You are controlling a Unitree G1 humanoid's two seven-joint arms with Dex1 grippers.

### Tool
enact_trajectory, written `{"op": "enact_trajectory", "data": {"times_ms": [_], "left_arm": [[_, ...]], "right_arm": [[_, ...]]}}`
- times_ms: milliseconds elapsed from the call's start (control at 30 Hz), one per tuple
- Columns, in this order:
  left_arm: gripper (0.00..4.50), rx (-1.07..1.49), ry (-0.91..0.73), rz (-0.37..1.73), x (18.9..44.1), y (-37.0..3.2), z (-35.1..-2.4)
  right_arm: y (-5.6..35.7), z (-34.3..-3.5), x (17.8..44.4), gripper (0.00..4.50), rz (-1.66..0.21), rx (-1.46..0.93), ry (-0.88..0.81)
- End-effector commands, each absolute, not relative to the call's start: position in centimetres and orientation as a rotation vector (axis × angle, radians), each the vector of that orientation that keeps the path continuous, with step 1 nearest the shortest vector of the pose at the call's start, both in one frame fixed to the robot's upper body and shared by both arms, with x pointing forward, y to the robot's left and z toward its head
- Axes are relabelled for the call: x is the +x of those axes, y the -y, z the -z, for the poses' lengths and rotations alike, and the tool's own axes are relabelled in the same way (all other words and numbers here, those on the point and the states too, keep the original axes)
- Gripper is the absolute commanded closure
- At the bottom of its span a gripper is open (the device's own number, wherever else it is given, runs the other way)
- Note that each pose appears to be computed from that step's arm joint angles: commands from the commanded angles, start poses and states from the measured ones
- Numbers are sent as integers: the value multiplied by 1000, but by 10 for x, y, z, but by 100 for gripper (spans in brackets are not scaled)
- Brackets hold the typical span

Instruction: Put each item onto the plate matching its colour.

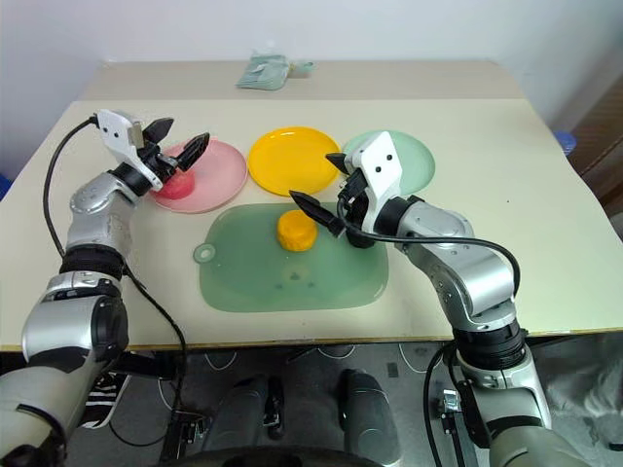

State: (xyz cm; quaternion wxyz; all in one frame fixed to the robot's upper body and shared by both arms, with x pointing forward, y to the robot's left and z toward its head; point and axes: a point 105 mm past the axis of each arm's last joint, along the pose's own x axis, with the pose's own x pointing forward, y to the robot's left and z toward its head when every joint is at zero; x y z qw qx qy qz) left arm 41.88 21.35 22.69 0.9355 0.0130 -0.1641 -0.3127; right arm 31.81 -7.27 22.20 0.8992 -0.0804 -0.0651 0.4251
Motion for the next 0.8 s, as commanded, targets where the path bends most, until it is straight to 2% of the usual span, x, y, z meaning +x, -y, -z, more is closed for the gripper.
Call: {"op": "enact_trajectory", "data": {"times_ms": [33, 100, 267, 433, 633, 800], "left_arm": [[7, 11, 364, 977, 381, -196, -243], [7, -12, 277, 1130, 360, -188, -233], [7, 54, 86, 1250, 335, -193, -209], [7, 24, 95, 1271, 327, -194, -215], [7, 85, 61, 1259, 320, -202, -205], [7, 78, 63, 1250, 317, -203, -205]], "right_arm": [[67, -235, 308, 0, -919, -190, 186], [61, -231, 306, 0, -940, -208, 169], [47, -205, 321, 0, -931, -261, 48], [41, -185, 334, 0, -912, -276, -41], [32, -157, 341, 0, -930, -289, -158], [31, -147, 345, 0, -937, -293, -206]]}}
